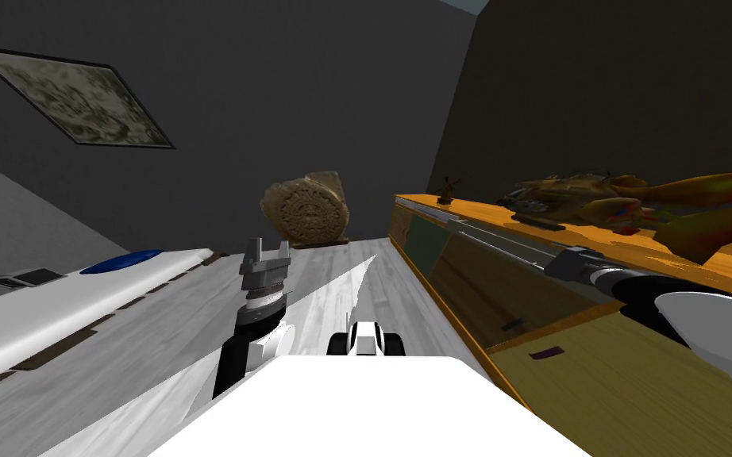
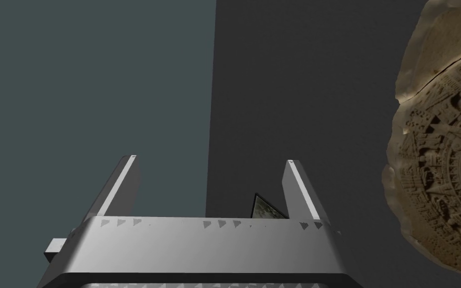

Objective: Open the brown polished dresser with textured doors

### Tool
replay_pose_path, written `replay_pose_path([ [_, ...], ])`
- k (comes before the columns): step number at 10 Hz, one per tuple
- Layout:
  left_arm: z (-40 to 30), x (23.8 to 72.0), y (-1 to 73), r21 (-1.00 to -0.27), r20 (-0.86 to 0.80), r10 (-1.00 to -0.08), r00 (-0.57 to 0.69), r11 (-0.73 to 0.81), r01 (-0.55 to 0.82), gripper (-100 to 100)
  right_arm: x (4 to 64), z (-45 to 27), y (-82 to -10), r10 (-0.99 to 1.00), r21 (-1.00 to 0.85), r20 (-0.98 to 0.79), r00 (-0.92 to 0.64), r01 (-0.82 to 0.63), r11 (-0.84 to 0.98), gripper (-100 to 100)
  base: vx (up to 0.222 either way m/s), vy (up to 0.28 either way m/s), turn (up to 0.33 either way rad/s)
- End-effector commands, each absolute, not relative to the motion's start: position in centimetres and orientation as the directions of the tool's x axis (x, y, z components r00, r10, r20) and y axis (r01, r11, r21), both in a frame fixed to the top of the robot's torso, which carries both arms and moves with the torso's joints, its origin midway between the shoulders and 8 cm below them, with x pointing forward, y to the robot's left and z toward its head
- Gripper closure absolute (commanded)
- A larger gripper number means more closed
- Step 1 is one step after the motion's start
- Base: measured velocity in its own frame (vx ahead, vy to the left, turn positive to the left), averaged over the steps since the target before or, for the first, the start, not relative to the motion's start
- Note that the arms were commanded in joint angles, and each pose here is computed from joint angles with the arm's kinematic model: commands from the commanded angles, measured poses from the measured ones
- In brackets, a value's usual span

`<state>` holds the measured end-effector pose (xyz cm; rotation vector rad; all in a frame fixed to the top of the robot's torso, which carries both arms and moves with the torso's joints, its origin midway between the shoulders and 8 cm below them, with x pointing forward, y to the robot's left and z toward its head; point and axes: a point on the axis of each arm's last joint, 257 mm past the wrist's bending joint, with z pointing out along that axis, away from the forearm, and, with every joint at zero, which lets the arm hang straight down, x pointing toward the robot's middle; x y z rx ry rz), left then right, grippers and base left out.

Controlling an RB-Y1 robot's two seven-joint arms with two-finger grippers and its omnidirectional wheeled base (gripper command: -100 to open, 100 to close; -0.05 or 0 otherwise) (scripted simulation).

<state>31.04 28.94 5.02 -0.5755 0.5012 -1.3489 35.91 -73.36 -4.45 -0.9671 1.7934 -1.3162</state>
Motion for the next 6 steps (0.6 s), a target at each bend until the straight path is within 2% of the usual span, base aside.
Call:
replay_pose_path([
  [1,5.02,31.04,28.94,-0.647,-0.007,-0.988,0.156,0.123,0.753,0,35.87,-4.47,-73.47,-0.873,-0.966,-0.102,-0.478,-0.163,0.202,0,0.000,0.000,0.000],
  [6,5.02,31.04,28.94,-0.647,-0.007,-0.988,0.156,0.123,0.753,0,35.83,-4.47,-73.50,-0.872,-0.966,-0.102,-0.478,-0.163,0.202,0,0.000,0.000,0.000],
])
